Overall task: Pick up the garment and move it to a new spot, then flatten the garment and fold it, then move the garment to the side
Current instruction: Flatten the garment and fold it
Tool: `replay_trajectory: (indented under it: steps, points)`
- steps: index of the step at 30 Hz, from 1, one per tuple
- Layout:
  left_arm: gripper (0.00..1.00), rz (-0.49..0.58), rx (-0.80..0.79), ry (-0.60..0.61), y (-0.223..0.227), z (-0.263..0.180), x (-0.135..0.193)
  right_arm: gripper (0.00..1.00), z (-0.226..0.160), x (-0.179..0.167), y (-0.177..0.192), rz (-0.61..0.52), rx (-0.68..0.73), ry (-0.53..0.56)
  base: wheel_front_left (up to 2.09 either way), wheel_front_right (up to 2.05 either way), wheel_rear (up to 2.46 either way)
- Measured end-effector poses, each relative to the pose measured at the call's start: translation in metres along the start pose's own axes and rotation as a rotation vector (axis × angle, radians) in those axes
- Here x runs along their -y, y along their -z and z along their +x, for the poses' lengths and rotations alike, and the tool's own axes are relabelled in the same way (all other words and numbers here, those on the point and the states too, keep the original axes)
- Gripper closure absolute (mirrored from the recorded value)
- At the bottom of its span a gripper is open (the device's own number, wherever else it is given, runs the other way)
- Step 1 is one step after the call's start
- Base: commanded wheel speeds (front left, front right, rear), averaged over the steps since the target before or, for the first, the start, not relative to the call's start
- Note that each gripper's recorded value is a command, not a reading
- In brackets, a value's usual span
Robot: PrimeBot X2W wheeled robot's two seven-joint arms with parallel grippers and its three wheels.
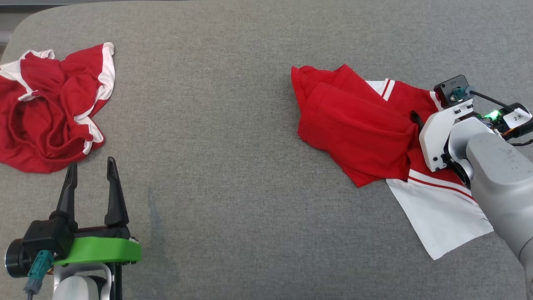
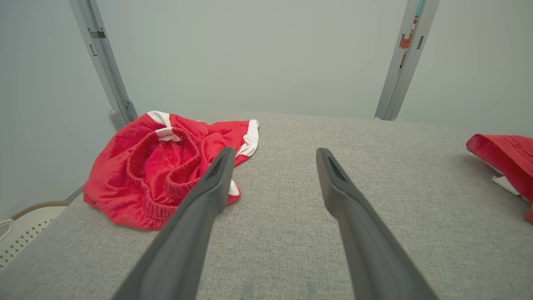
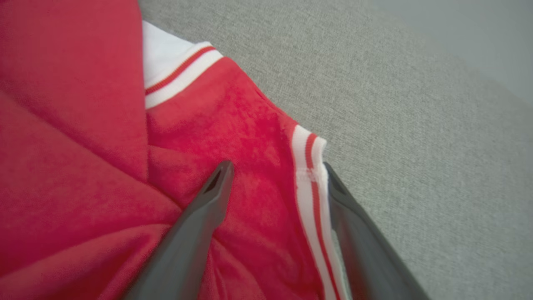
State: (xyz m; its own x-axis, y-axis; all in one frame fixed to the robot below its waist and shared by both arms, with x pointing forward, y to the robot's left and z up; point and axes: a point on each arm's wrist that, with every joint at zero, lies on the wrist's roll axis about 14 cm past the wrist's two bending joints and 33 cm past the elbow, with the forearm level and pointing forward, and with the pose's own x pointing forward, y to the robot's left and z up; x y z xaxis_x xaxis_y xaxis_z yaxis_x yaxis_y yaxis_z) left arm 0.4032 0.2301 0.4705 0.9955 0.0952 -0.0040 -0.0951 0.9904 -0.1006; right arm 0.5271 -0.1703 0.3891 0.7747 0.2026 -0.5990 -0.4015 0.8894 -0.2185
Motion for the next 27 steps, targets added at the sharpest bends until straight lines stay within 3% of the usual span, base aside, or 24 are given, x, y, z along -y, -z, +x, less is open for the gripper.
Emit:
replay_trajectory:
  steps: [2, 3, 5, 10, 21, 24, 25, 26, 27]
  points:
    - [0.00, -0.001, -0.003, 0.000, 0.001, 0.001, 0.000, 0.00, 0.003, 0.000, 0.002, 0.001, -0.025, -0.007, 0.00, 0.00, 0.00]
    - [0.00, -0.001, -0.002, 0.000, 0.001, 0.001, 0.000, 0.13, 0.004, -0.001, 0.003, 0.005, -0.036, -0.009, 0.00, 0.00, 0.00]
    - [0.00, -0.001, -0.007, -0.004, 0.002, 0.001, -0.001, 1.00, 0.006, -0.003, 0.005, 0.020, -0.056, -0.017, 0.00, 0.00, 0.00]
    - [0.00, -0.002, -0.008, -0.009, 0.003, 0.002, -0.003, 1.00, 0.008, 0.010, -0.004, 0.028, -0.041, 0.002, 0.00, 0.00, 0.00]
    - [0.00, 0.001, 0.001, -0.020, 0.000, 0.002, -0.007, 1.00, -0.016, 0.112, -0.081, 0.061, 0.260, 0.237, 0.00, 0.00, 0.00]
    - [0.00, 0.001, 0.000, -0.025, 0.000, 0.002, -0.008, 1.00, -0.016, 0.116, -0.081, 0.065, 0.268, 0.251, 0.00, 0.00, 0.00]
    - [0.00, -0.001, 0.000, -0.026, 0.000, 0.002, -0.009, 0.62, -0.015, 0.114, -0.081, 0.077, 0.269, 0.248, 0.00, 0.00, 0.00]
    - [0.00, -0.002, 0.001, -0.026, 0.000, 0.002, -0.009, 0.00, -0.014, 0.111, -0.081, 0.086, 0.274, 0.244, 0.00, 0.00, 0.00]
    - [0.00, -0.003, 0.001, -0.025, 0.000, 0.002, -0.009, 0.00, -0.014, 0.110, -0.082, 0.090, 0.283, 0.242, 0.00, 0.00, 0.00]
